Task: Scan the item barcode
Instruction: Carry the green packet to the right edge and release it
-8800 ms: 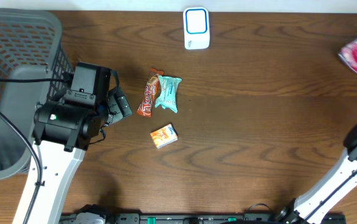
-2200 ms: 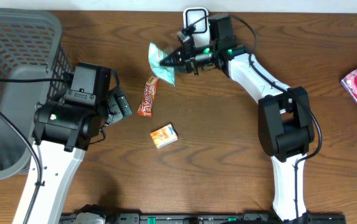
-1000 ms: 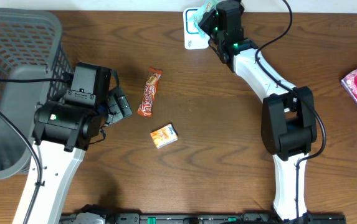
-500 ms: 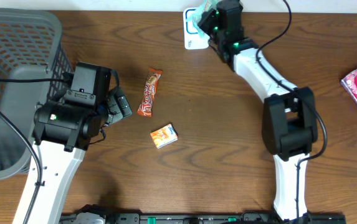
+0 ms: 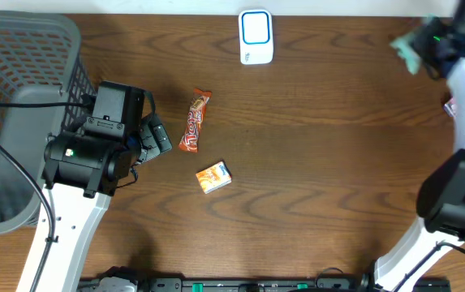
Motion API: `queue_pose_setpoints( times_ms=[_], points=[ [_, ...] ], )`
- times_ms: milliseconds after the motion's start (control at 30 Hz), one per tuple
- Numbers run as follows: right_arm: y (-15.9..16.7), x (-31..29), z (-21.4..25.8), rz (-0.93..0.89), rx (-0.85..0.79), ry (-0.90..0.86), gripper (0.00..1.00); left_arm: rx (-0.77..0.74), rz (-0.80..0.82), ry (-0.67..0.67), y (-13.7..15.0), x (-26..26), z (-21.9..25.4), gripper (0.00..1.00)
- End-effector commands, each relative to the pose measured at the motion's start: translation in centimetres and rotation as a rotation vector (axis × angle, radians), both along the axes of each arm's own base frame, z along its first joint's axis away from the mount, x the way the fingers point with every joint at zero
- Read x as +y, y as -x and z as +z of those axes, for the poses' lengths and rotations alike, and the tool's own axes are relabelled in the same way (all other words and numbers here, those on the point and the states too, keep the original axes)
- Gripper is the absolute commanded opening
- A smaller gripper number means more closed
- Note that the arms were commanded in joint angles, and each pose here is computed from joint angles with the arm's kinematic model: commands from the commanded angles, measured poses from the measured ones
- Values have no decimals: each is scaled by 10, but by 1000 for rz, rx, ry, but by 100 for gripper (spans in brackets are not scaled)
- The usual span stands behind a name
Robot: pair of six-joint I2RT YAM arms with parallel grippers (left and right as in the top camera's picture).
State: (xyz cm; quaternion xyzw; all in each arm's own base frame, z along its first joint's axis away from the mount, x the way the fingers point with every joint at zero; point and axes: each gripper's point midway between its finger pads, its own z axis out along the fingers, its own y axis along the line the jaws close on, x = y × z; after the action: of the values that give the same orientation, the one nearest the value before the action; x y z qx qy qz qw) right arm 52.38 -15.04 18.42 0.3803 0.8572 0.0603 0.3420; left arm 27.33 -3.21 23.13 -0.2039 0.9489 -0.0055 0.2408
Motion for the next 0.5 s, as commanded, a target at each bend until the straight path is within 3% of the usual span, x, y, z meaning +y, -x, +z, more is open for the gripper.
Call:
queue_pose_setpoints(
  times_ms=[0, 200, 467],
  points=[
    [17, -32, -22, 27, 93, 53, 1, -8, 7, -3, -1, 2, 3, 98],
    [76, -102, -54, -183, 279, 72, 1, -8, 7, -3, -1, 2, 3, 98],
    [136, -170, -59, -358, 350, 61, 1, -8, 7, -3, -1, 2, 3, 98]
  ],
)
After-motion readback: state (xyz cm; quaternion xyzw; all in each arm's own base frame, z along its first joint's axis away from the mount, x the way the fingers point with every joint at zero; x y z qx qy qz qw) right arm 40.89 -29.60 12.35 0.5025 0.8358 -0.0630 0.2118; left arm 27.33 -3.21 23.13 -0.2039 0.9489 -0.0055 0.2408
